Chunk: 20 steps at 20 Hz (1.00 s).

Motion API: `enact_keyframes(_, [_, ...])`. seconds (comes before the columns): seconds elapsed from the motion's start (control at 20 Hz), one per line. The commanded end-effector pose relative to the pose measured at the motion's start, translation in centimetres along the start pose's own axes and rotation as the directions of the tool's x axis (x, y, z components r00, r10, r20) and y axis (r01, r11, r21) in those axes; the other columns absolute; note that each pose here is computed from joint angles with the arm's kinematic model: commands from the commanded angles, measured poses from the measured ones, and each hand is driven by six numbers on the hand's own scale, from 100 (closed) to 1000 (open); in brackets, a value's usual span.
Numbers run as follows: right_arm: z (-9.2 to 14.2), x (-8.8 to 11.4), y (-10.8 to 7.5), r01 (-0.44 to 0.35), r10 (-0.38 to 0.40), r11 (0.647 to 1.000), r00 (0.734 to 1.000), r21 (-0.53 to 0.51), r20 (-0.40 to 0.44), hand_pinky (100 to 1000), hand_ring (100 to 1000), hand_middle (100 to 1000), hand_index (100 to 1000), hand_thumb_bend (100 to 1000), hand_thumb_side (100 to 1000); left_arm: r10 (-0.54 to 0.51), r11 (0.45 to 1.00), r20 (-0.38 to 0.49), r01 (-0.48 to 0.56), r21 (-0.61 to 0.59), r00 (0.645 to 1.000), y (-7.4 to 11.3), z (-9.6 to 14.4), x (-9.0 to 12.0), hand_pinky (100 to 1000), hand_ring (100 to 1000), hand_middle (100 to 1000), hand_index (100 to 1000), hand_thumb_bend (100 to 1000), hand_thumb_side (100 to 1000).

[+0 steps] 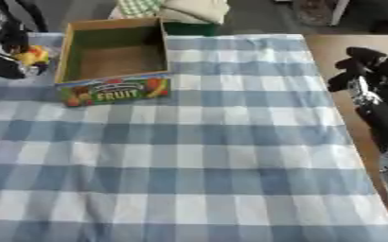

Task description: Pick up objects on the table and place them in the box.

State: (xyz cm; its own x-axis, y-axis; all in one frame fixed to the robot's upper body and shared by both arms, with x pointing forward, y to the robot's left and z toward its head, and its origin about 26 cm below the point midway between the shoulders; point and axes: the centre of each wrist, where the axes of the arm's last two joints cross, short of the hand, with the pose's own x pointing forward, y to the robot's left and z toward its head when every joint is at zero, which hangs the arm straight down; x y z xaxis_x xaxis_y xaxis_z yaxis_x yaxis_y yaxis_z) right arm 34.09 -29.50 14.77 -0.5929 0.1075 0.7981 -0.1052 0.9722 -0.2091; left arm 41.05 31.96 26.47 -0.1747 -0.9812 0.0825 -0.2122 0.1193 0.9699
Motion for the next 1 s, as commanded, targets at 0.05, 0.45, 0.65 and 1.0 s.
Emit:
enact_keyframes(0.05, [-0.6,0.7,-0.2,-0.008,0.008,1.000,1.000,0.017,0.025,569,569,618,790,100,415,-0.017,0.999,0.000,0.017,0.048,1.000,1.4,-1.5,0.9,552,379,309,379,458,100])
enact_keyframes(0.45, [-0.9,0.8,0.1,-0.004,0.003,0.999,0.999,0.034,0.032,569,569,618,790,100,415,-0.021,0.999,-0.040,0.023,0.037,0.999,0.1,-5.9,4.2,561,405,339,409,498,100])
enact_keyframes(0.65, [-0.9,0.7,0.3,0.000,-0.002,0.999,1.000,0.038,0.028,569,569,618,790,100,418,-0.028,0.999,-0.101,0.032,0.033,0.994,-2.0,-7.0,4.2,572,449,405,462,463,107])
enact_keyframes(1.0, [-0.7,0.5,0.3,0.005,-0.006,0.999,1.000,0.035,0.020,569,568,618,790,100,419,-0.061,0.998,-0.143,0.065,0.025,0.988,-7.4,-7.1,2.4,601,530,532,603,504,236])
